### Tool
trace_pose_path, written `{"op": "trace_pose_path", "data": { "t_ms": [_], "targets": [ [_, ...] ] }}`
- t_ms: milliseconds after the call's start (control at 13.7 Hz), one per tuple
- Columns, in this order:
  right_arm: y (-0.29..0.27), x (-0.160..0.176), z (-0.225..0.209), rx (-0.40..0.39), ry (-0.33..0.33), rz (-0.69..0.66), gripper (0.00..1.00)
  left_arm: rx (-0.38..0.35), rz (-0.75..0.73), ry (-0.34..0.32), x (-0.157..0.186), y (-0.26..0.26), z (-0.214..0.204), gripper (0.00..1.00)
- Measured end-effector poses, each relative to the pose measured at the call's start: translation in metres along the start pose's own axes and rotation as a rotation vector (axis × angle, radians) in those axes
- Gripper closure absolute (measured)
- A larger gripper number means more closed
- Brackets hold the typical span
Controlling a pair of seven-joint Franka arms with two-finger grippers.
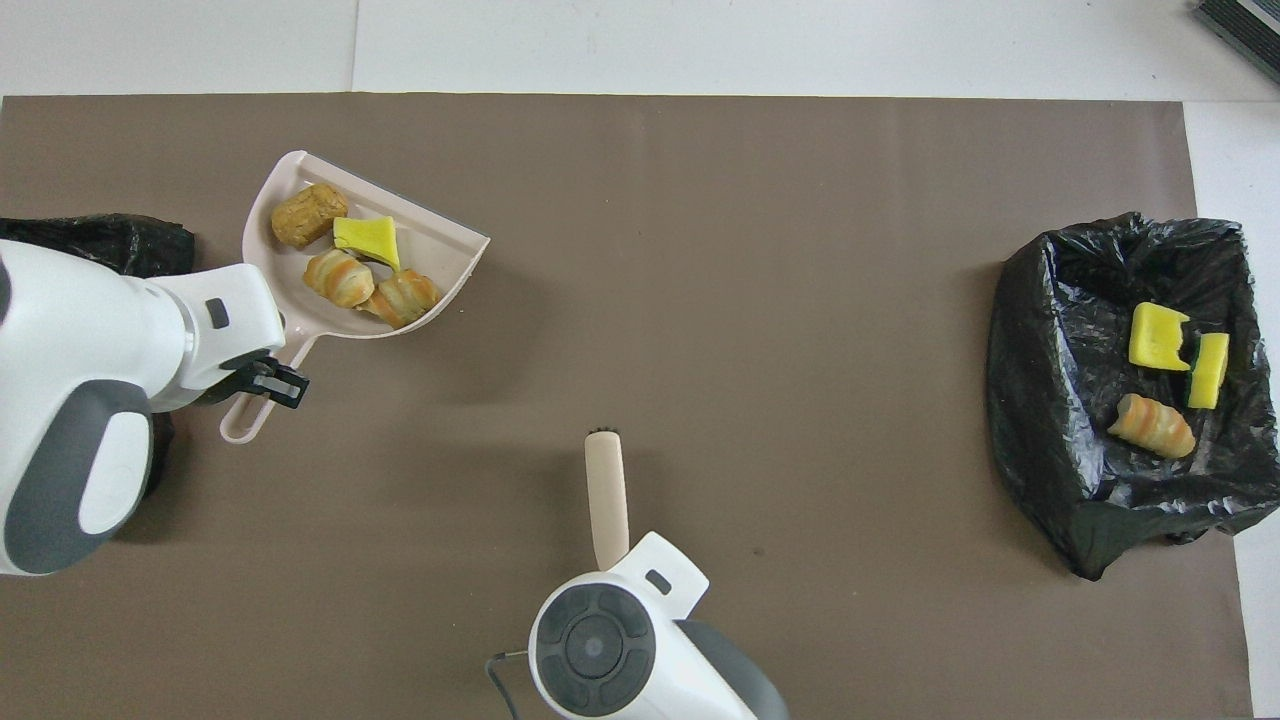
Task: Sweep and dump trash in bin
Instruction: 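Carry the dustpan over the nearer bag while the right gripper sets down the brush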
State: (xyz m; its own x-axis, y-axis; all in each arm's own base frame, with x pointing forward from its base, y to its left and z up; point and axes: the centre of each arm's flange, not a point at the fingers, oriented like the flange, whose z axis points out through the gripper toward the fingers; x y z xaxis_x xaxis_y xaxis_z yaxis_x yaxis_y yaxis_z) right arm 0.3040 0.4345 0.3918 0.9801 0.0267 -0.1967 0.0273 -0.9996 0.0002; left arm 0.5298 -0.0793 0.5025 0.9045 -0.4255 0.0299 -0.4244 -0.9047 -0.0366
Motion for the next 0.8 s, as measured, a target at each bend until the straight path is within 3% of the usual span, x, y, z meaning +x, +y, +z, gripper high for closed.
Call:
{"op": "trace_pose_path", "data": {
  "t_ms": [219,657,730,803],
  "targets": [
    [-0.023,-0.024,0.03,0.019,0.025,0.008,0.74,-0.011,0.007,-0.04,-0.022,-0.058,-0.026,0.69],
    [-0.04,-0.023,0.074,0.02,0.011,0.003,0.74,-0.021,-0.064,-0.077,-0.092,-0.172,-0.035,0.69],
    [-0.04,-0.023,0.073,0.02,0.011,0.004,0.68,-0.016,-0.067,-0.07,-0.108,-0.193,-0.036,0.69],
    [-0.04,-0.022,0.073,0.022,0.012,0.006,0.56,0.004,-0.073,-0.056,-0.124,-0.216,-0.037,0.69]
  ]
}}
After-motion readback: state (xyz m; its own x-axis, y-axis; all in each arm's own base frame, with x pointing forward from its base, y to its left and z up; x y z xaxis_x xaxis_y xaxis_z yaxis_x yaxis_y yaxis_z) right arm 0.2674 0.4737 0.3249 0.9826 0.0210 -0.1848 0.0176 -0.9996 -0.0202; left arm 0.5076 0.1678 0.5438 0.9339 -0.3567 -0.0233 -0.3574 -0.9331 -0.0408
